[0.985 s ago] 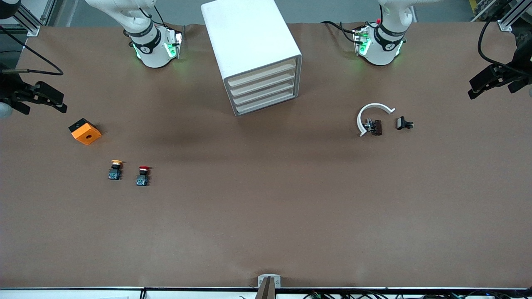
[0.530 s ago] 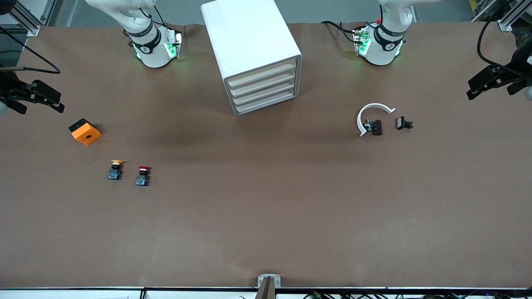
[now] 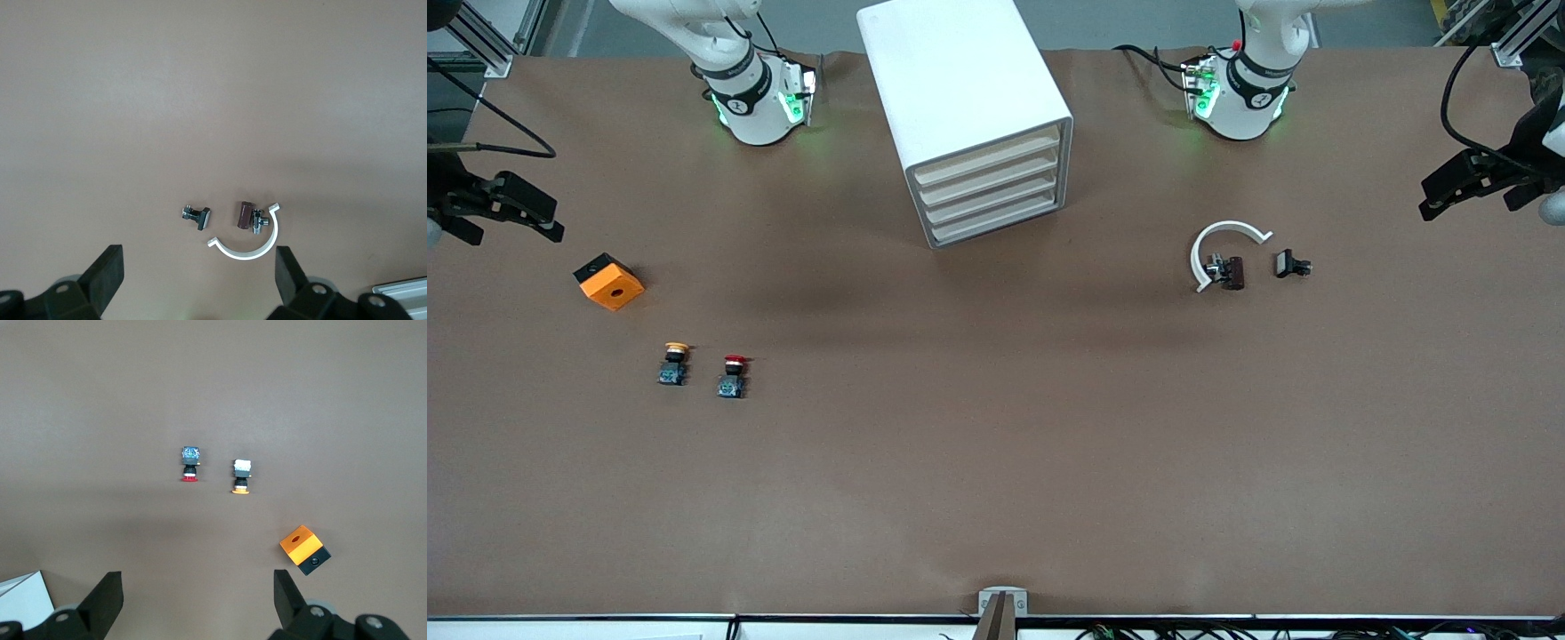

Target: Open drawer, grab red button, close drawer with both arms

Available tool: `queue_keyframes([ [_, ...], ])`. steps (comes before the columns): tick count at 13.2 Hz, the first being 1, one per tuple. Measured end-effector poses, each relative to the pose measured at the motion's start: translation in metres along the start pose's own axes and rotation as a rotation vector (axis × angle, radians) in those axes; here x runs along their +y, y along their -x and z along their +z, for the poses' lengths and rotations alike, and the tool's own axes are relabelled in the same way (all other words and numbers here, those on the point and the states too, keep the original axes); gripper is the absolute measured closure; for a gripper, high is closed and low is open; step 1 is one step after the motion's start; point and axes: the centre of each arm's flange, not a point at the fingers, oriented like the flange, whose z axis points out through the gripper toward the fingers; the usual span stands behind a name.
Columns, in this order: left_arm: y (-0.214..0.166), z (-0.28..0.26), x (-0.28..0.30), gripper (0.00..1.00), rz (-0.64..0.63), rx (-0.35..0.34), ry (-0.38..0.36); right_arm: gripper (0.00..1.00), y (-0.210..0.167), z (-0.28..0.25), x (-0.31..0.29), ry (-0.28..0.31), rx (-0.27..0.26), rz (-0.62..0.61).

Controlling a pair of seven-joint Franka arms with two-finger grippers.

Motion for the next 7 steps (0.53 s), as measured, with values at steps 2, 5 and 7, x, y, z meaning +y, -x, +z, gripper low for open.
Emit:
queue_keyframes([
  [2,0.001,-0.001,-0.001,0.0,0.0,0.003,0.0,0.0,0.0,0.0,0.0,0.0,-0.001,0.0],
  [5,0.0,-0.002,-0.008,0.0,0.039,0.004,0.001,0.0,-0.002,0.002,0.0,0.0,-0.003,0.0],
  [7,0.0,-0.004,-0.017,0.0,0.047,0.007,0.002,0.0,-0.004,0.003,0.0,0.0,-0.003,-0.001],
])
